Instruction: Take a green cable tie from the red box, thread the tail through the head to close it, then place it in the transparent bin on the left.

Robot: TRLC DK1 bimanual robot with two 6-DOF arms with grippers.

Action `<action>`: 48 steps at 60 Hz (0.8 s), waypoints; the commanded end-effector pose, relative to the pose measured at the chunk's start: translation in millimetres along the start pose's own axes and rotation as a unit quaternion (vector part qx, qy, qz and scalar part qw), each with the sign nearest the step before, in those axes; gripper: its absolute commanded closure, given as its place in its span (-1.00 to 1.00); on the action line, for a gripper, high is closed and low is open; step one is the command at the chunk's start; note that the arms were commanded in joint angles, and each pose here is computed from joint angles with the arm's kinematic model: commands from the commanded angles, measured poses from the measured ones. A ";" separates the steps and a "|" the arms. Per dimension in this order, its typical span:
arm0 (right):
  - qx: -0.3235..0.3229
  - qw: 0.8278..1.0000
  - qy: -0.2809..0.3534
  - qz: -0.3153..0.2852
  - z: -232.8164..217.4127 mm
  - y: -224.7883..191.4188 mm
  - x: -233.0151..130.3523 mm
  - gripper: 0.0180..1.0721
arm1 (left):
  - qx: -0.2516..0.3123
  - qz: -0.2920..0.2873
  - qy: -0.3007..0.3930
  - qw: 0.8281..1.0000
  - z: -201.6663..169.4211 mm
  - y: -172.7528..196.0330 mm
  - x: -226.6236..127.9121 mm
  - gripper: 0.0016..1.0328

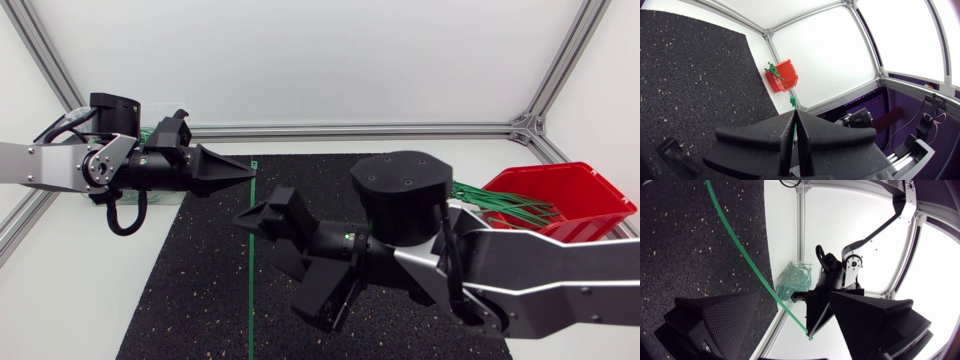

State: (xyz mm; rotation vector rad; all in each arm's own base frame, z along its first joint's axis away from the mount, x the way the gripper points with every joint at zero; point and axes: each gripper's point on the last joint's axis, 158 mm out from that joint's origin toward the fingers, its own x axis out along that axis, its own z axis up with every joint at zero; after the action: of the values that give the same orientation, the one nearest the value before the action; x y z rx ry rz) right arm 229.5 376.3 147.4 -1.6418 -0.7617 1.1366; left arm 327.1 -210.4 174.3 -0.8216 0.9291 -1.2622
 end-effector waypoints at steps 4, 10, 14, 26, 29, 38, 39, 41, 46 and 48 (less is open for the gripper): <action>-0.019 0.999 -0.023 0.019 18.2 29.3 4.3 -0.93 | -0.035 -0.004 -0.005 0.999 11.8 5.8 -5.6 0.92; -0.015 0.999 -0.028 0.026 23.0 35.6 6.6 -0.93 | -0.045 -0.005 -0.002 0.999 12.1 6.7 -3.8 0.92; -0.011 0.999 -0.031 0.035 25.1 42.5 9.4 -0.93 | -0.049 -0.005 -0.002 0.999 12.0 6.7 -3.2 0.92; -0.019 0.998 -0.037 0.046 44.8 61.5 9.0 -0.93 | -0.050 -0.006 -0.002 0.999 14.5 7.3 -3.5 0.92; -0.019 0.998 -0.042 0.045 49.0 62.7 8.3 -0.93 | -0.051 -0.005 -0.001 0.999 14.1 8.4 -2.9 0.92; -0.022 0.997 -0.061 0.040 56.1 61.7 7.3 -0.93 | -0.052 -0.005 -0.001 0.999 14.5 10.3 -2.5 0.92; -0.024 0.997 -0.065 0.040 57.4 62.2 7.0 -0.93 | -0.051 -0.005 -0.001 0.999 15.0 10.1 -2.6 0.92; -0.026 0.996 -0.070 0.042 59.4 63.6 6.7 -0.93 | -0.052 -0.005 0.000 0.999 14.6 10.4 -2.0 0.92; -0.035 0.995 -0.080 0.049 63.8 70.4 5.3 -0.93 | -0.051 -0.006 0.000 0.999 14.7 9.9 -1.5 0.92; -0.038 0.995 -0.080 0.051 63.8 72.6 5.7 -0.93 | -0.052 -0.006 0.001 0.999 14.3 9.7 -1.0 0.92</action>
State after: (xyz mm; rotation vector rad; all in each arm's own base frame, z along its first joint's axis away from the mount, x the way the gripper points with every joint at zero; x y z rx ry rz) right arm 177.7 384.4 89.7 -1.6459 -0.8277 1.2974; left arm 341.7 -205.7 167.2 -0.8942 0.9870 -1.2147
